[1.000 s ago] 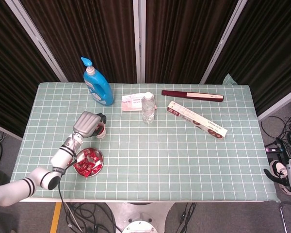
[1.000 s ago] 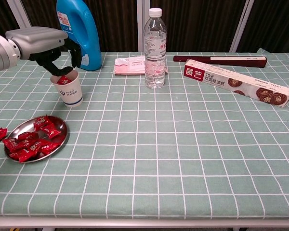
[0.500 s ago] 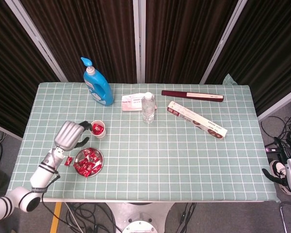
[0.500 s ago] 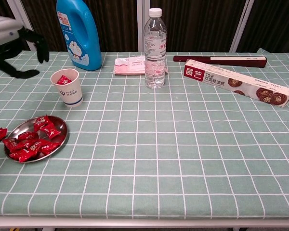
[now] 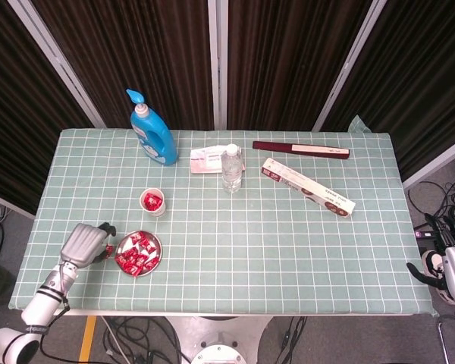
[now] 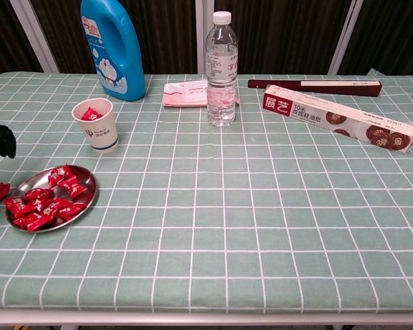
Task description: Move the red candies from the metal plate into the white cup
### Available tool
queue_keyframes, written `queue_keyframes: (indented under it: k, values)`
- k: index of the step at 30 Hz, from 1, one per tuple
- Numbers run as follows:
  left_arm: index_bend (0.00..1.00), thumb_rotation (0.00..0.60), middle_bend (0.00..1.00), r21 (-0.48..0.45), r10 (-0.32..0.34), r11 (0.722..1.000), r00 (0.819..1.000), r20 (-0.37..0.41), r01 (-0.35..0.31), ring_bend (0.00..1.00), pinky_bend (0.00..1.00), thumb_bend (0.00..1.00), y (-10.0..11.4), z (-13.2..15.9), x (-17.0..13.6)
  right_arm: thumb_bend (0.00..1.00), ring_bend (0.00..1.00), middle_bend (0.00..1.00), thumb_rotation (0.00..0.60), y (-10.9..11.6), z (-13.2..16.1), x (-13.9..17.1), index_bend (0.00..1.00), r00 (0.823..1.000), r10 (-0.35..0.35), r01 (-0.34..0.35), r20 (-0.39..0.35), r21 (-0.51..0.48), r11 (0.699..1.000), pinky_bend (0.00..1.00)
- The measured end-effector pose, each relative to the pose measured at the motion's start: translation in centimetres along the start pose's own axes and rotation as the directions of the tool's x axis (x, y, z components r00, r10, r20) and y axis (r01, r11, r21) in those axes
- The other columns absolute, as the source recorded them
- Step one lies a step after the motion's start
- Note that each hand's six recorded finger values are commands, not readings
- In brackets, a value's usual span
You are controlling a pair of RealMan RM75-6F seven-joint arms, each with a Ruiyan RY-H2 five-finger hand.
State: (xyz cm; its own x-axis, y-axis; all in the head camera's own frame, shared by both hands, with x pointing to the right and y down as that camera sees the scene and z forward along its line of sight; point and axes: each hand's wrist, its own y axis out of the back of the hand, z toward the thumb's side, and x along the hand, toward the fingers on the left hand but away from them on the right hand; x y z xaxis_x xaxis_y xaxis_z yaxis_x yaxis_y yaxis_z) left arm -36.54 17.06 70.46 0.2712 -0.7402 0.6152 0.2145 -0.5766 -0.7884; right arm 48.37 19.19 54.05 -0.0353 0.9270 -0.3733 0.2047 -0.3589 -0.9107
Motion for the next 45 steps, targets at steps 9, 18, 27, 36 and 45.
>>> queue_keyframes:
  k: [9,18,27,36,45]
  values:
    - [0.40,0.600,0.43,0.057,-0.067,0.996,0.998,0.003,0.067,0.85,1.00,0.28,-1.8,0.6,-0.3,0.11,0.01,0.14,0.600,0.0,0.1,0.1,0.04,1.000,0.000,0.000,0.002,0.003,1.000,0.31]
    - [0.43,0.600,0.45,0.072,-0.105,0.992,0.994,-0.014,0.106,0.85,1.00,0.28,-3.5,0.5,0.1,0.11,0.01,0.14,0.600,0.0,0.2,0.1,0.04,1.000,0.001,-0.001,0.002,0.004,1.000,0.31]
    - [0.51,0.600,0.52,0.062,-0.100,0.993,0.995,-0.021,0.101,0.86,1.00,0.28,-3.9,0.2,0.4,0.11,0.01,0.14,0.600,0.0,0.2,0.1,0.04,1.000,0.001,-0.001,0.004,0.006,1.000,0.31]
    - [0.57,0.600,0.59,0.037,-0.098,0.994,0.995,-0.025,0.099,0.87,1.00,0.34,-4.3,-0.2,0.8,0.11,0.01,0.14,0.600,0.0,0.3,0.1,0.04,1.000,0.001,-0.001,0.002,0.006,1.000,0.31]
    - [0.63,0.600,0.67,-0.011,-0.020,1.000,1.000,-0.017,0.019,0.89,1.00,0.44,-2.5,-0.8,1.4,0.11,0.01,0.14,0.600,0.1,0.4,0.1,0.04,1.000,-0.002,0.002,0.000,0.004,1.000,0.31]
